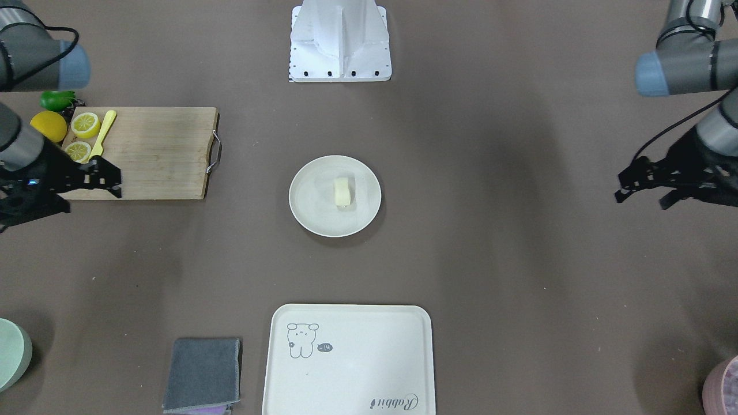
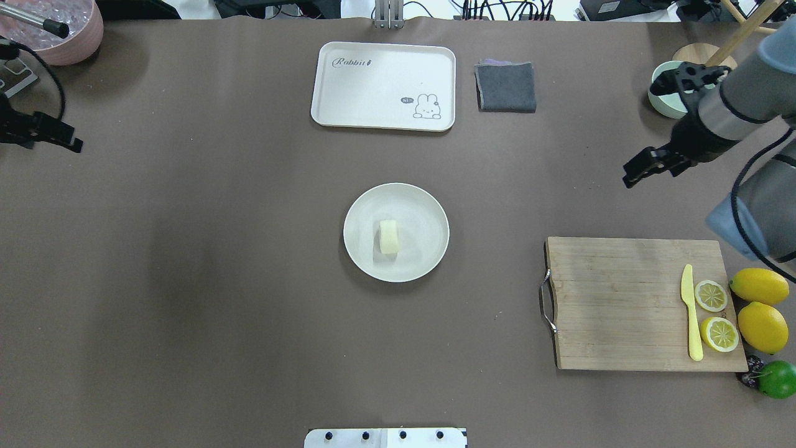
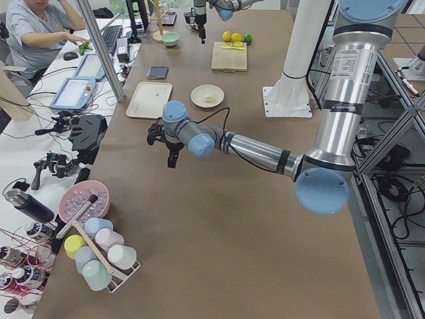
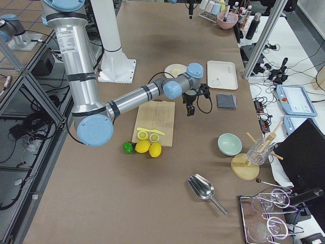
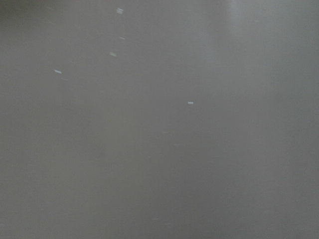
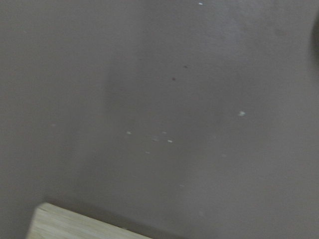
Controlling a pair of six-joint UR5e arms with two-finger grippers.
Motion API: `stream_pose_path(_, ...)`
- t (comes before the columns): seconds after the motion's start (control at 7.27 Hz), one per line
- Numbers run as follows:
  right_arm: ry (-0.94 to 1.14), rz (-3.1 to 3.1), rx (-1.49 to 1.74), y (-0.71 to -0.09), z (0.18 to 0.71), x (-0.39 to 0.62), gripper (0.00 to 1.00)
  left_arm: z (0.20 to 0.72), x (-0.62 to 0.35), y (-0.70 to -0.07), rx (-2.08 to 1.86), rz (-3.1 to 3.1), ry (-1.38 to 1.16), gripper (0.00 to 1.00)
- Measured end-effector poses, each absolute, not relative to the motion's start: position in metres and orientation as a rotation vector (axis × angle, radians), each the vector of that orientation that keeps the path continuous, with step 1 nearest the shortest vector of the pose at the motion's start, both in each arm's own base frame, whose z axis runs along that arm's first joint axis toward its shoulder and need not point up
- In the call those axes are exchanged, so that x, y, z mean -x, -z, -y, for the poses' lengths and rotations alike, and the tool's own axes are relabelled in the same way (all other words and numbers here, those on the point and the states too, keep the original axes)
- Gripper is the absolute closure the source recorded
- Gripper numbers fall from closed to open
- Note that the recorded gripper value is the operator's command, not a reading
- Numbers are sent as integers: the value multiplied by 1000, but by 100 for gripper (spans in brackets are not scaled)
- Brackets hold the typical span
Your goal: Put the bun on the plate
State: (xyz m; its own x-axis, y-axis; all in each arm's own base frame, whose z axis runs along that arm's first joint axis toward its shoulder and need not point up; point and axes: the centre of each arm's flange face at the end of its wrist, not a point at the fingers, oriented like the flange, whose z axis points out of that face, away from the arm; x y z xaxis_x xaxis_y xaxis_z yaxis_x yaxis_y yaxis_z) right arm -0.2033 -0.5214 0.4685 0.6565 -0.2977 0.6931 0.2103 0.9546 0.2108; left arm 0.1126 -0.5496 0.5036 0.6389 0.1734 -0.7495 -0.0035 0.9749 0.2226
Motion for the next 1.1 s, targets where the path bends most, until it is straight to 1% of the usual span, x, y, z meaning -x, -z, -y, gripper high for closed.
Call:
stream_pose_path(0.28, 361, 759, -132, -552, 513, 108, 1, 534, 14, -562, -181, -809, -186, 3)
stream_pose_path(0.41, 390, 739, -138, -591, 508, 64, 1, 511, 56, -589, -135, -795, -185, 3)
stream_pose_path(0.55, 409, 727, -143, -623, 504, 29, 1, 486, 75, -615, -93, -783, -172, 3)
stream_pose_path(0.83, 410, 717, -154, -651, 499, -11, 1, 466, 84, -628, -84, -770, -168, 3)
stream_pose_path(1.1, 395, 718, -160, -656, 495, -25, 1, 465, 84, -623, -96, -767, -175, 3)
